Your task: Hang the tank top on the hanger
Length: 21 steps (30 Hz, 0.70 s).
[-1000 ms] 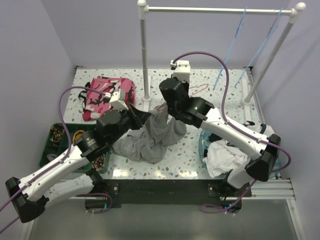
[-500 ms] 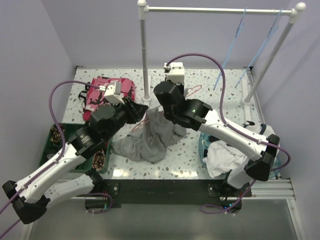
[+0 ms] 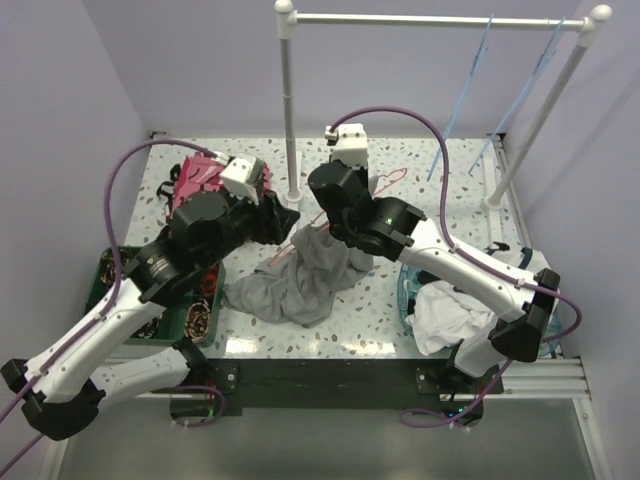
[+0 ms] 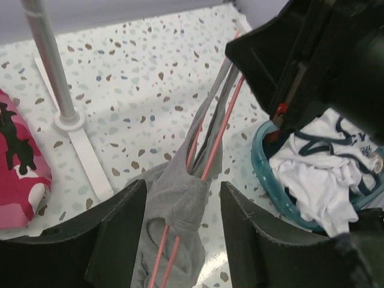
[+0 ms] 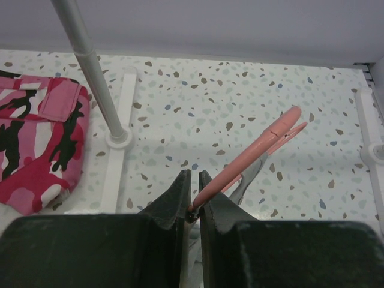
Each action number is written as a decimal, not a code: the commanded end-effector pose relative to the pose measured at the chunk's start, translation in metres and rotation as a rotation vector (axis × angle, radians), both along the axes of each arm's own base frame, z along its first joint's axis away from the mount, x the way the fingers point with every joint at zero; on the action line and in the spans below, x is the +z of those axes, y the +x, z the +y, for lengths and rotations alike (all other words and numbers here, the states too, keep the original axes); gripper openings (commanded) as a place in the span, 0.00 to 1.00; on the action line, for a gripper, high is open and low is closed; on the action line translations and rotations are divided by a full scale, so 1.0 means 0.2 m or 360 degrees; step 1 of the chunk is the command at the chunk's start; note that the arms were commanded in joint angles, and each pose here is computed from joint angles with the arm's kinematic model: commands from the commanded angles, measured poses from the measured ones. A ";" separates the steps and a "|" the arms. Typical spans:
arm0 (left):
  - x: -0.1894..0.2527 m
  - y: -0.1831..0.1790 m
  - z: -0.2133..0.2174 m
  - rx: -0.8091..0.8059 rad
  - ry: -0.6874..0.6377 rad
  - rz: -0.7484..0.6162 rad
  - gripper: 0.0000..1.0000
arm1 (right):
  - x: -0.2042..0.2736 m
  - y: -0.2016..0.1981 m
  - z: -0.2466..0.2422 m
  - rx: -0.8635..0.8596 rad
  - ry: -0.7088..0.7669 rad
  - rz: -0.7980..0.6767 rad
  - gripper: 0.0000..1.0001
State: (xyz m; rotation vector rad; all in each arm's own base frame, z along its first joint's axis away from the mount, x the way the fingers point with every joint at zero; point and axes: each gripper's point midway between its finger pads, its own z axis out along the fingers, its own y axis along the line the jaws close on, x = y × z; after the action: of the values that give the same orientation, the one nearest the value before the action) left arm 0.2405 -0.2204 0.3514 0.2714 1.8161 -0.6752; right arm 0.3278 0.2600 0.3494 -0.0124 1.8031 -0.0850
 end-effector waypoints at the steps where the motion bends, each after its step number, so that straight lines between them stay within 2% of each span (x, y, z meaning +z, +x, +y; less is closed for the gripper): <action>1: -0.22 -0.01 -0.06 -0.0200 0.0304 0.0056 0.57 | 0.14 -0.03 -0.03 0.0013 0.0073 -0.0062 0.00; 5: -0.32 -0.01 -0.10 -0.0252 0.0410 0.0090 0.57 | 0.13 -0.02 -0.02 0.0022 0.0071 -0.0056 0.00; 15: -0.45 -0.04 -0.16 -0.0353 0.0446 0.0128 0.56 | 0.12 -0.01 0.00 0.0025 0.0057 -0.0055 0.00; 18: -0.48 -0.03 -0.16 -0.0345 0.0437 0.0124 0.52 | 0.12 -0.01 0.00 0.0025 0.0054 -0.0053 0.00; 21: -0.48 -0.02 -0.18 -0.0340 0.0398 0.0096 0.42 | 0.11 -0.01 0.00 0.0027 0.0053 -0.0050 0.00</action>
State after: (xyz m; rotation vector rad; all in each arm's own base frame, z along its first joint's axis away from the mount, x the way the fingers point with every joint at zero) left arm 0.2336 -0.2455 0.2462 0.6129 2.0281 -0.5652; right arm 0.3267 0.2627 0.3474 -0.0476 1.8132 -0.0826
